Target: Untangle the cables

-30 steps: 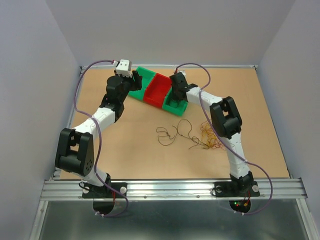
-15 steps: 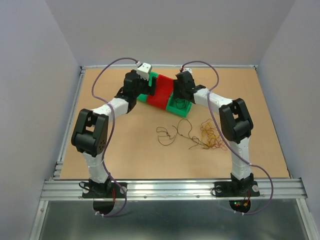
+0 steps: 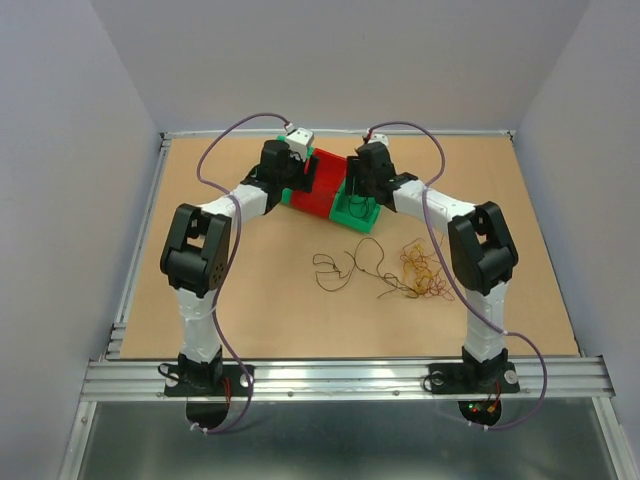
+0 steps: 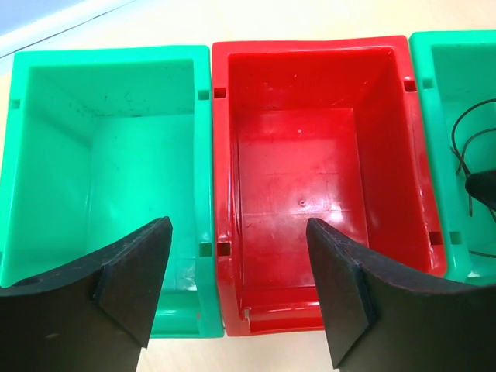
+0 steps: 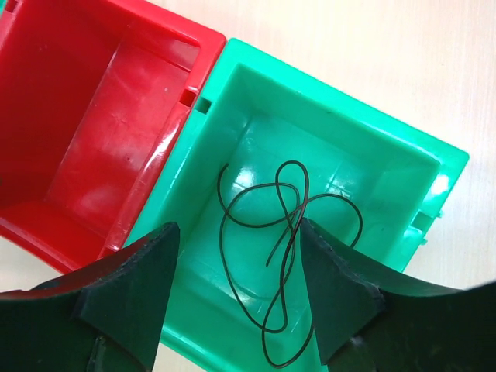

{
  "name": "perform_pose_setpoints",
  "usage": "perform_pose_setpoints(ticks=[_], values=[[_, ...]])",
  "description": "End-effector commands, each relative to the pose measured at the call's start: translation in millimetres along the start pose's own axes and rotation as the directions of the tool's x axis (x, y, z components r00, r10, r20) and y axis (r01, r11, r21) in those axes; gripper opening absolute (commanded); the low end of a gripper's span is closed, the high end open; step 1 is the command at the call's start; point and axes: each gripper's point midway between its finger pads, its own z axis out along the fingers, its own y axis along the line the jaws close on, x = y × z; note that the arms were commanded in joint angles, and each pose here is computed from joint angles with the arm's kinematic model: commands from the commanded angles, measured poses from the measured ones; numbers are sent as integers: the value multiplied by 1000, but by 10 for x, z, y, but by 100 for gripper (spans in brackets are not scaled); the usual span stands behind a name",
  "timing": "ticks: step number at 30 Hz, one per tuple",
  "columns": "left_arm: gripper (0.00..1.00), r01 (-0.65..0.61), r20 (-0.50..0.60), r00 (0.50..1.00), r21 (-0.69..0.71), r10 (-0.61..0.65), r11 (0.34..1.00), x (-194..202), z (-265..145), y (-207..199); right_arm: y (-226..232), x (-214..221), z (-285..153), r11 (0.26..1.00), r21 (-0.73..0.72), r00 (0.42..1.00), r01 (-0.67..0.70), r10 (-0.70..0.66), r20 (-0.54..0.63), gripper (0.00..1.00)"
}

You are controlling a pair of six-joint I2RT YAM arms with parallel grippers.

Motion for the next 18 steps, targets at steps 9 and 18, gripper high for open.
perform_pose_setpoints(ticks=[9, 18], values=[[81, -25, 99, 995, -33, 29, 999, -426, -217, 62, 101, -273, -261, 998, -58, 993, -40, 46, 108, 92], [87, -106, 207, 973, -10, 106, 994, -903, -823, -119, 104, -486, -736, 989, -137, 974, -55, 84, 209, 74]])
